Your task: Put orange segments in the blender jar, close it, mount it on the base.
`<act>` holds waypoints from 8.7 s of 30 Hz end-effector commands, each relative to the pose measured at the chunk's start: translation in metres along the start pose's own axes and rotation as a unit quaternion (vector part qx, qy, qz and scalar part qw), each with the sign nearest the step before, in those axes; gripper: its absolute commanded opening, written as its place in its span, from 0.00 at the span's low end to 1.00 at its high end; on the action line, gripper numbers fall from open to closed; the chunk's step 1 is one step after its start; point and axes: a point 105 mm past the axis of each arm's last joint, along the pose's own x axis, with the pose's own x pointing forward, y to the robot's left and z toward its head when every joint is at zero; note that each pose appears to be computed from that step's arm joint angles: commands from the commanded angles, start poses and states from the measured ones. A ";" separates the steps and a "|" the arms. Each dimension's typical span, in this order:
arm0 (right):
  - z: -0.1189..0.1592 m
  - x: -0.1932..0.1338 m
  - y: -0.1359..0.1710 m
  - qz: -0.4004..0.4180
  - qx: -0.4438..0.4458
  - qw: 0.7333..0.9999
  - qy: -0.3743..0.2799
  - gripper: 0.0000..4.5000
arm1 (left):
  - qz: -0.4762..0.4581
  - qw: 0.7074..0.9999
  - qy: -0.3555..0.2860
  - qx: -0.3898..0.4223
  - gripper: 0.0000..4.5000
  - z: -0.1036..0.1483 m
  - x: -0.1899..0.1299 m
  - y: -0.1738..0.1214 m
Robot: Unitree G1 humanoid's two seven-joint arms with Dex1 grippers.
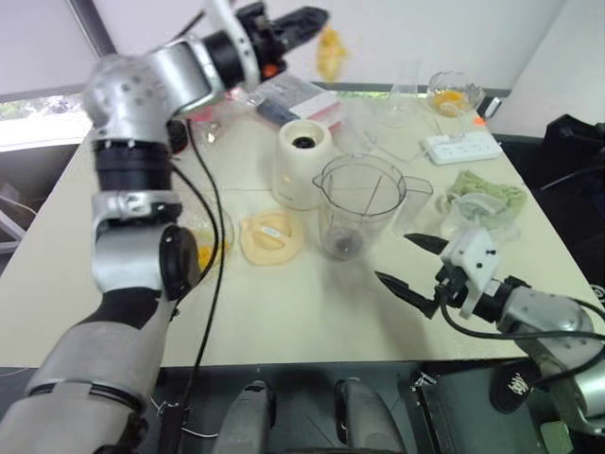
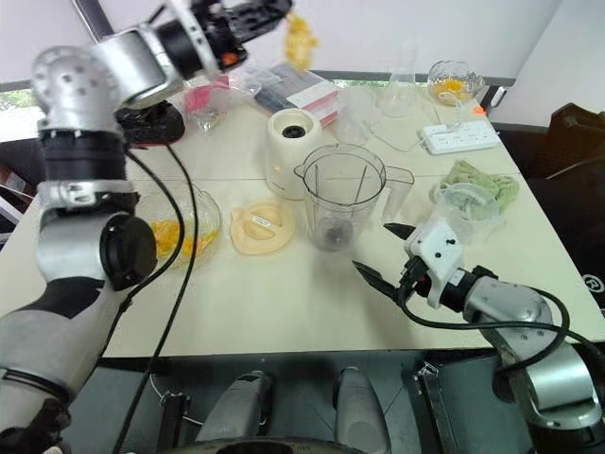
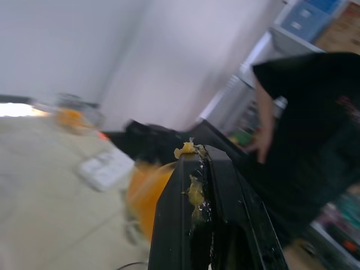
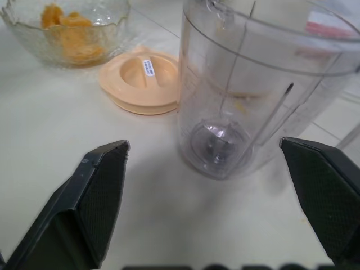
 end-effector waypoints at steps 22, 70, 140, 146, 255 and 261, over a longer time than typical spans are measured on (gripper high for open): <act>0.007 -0.010 0.014 -0.057 0.004 0.998 -0.017 1.00 | -0.016 0.998 0.064 0.003 0.00 -0.023 -0.009 0.020; -0.080 -0.072 -0.139 -0.465 0.172 0.866 0.064 1.00 | 0.036 0.969 0.221 0.109 0.00 -0.184 -0.147 0.028; -0.071 -0.035 -0.199 -0.499 0.222 0.836 -0.044 0.01 | 0.109 0.959 0.197 0.173 0.63 -0.171 -0.160 0.042; -0.014 -0.036 -0.200 -0.489 0.195 0.843 -0.110 0.01 | 0.110 0.959 0.195 0.172 0.63 -0.171 -0.158 0.043; 0.061 -0.031 -0.181 -0.431 0.340 0.806 -0.222 0.01 | 0.126 0.965 0.166 0.158 0.63 -0.174 -0.153 0.042; 0.000 -0.039 -0.184 -0.476 0.357 0.786 -0.165 0.01 | 0.127 0.964 0.170 0.159 0.63 -0.174 -0.155 0.042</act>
